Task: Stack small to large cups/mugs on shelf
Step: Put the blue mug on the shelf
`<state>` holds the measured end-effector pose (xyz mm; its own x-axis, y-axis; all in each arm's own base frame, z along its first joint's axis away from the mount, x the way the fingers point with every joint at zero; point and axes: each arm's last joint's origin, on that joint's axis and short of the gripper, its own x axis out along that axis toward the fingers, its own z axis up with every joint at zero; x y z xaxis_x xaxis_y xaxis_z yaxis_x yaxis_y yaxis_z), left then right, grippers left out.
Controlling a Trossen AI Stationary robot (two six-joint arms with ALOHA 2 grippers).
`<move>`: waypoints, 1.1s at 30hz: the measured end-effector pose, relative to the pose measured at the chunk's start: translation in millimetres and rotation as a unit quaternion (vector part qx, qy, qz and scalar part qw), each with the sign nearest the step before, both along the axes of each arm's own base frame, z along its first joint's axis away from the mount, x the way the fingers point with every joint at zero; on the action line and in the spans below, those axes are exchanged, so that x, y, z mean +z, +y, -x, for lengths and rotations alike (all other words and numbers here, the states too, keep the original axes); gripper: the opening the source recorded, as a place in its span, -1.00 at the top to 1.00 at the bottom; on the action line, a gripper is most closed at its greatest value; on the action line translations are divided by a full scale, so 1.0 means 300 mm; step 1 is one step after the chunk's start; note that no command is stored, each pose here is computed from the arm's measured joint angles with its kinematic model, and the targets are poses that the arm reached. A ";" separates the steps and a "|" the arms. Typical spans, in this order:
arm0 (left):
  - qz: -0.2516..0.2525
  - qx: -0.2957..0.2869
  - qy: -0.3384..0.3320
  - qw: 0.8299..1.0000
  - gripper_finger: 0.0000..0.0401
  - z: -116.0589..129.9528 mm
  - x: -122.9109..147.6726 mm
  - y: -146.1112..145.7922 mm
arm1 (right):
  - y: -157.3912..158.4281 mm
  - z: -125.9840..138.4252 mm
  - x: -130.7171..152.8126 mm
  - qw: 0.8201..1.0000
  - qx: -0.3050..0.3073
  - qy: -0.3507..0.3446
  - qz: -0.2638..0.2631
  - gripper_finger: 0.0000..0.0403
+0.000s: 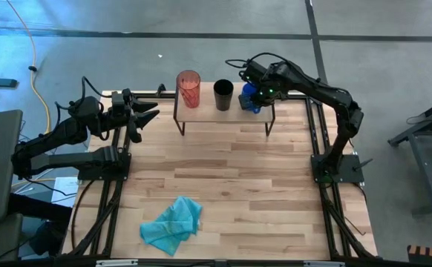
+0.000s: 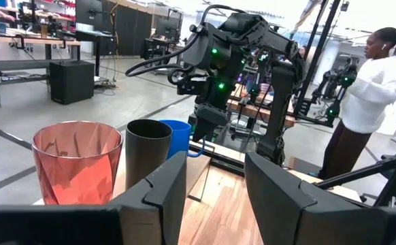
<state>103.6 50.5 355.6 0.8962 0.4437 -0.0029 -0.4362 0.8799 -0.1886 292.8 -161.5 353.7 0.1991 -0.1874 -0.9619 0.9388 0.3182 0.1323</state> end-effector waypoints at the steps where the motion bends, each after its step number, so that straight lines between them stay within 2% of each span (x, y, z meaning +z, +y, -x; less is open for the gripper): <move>1: 0.000 0.000 0.000 1.000 0.31 0.000 0.000 0.000 | 0.000 0.000 0.000 1.000 -0.001 0.000 0.000 0.76; 21: 0.001 0.000 0.003 1.000 0.31 0.000 -0.002 0.000 | 0.001 0.001 -0.001 0.998 -0.067 -0.008 -0.011 0.70; 33: 0.001 0.000 0.004 1.000 0.31 0.000 -0.003 0.000 | 0.008 -0.002 -0.001 0.998 -0.064 -0.009 -0.011 0.69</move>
